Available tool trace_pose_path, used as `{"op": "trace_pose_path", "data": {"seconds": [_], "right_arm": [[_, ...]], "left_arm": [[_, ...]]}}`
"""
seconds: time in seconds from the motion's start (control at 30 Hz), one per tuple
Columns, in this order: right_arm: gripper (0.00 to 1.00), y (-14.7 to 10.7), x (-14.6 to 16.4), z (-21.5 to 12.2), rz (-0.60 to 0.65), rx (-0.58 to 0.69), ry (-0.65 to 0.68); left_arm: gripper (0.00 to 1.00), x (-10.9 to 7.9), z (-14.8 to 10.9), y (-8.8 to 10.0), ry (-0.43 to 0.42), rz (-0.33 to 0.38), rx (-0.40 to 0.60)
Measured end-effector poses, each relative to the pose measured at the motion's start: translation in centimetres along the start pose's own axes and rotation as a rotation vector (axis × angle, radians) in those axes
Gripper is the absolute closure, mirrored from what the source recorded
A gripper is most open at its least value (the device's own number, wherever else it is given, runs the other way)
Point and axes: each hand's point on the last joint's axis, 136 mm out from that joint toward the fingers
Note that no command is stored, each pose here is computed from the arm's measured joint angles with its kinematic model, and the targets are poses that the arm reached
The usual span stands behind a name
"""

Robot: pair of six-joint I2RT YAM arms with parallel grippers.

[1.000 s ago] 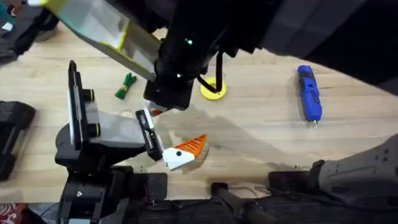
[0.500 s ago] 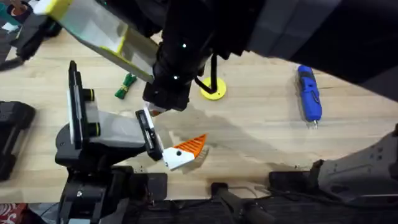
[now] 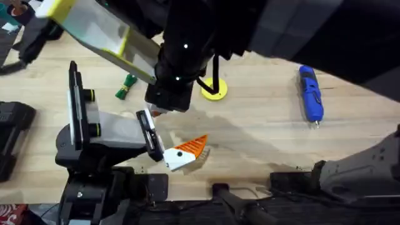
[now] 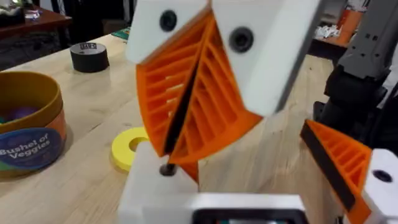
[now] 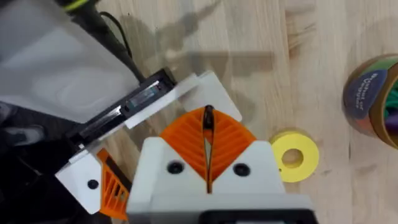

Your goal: Pick up the gripper from the table and insert it into the empty holder that is missing its gripper. Then pick up a screw, insert it into the mounting hole, and use the screwdriver to tighten it. Finally, clean up the table by picking up the vegetable and placing it into the bucket.

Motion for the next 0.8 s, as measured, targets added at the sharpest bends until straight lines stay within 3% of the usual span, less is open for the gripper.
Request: {"op": "trace_pose_path", "data": {"seconds": [0.8], "right_arm": [[0.996,0.47,-0.27,0.22,-0.01,-0.016,-0.007]], "left_arm": [[0.015,0.0,0.0,0.0,0.0,-0.001,0.0]]}}
Point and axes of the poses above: each hand's point on the last joint's axis, 136 mm out from that joint toward the fingers, its own z axis out along the fingers, its own x axis along the line the jaws close on, y = z × x, and after that the axes turned 14 degrees about -z, right-handed
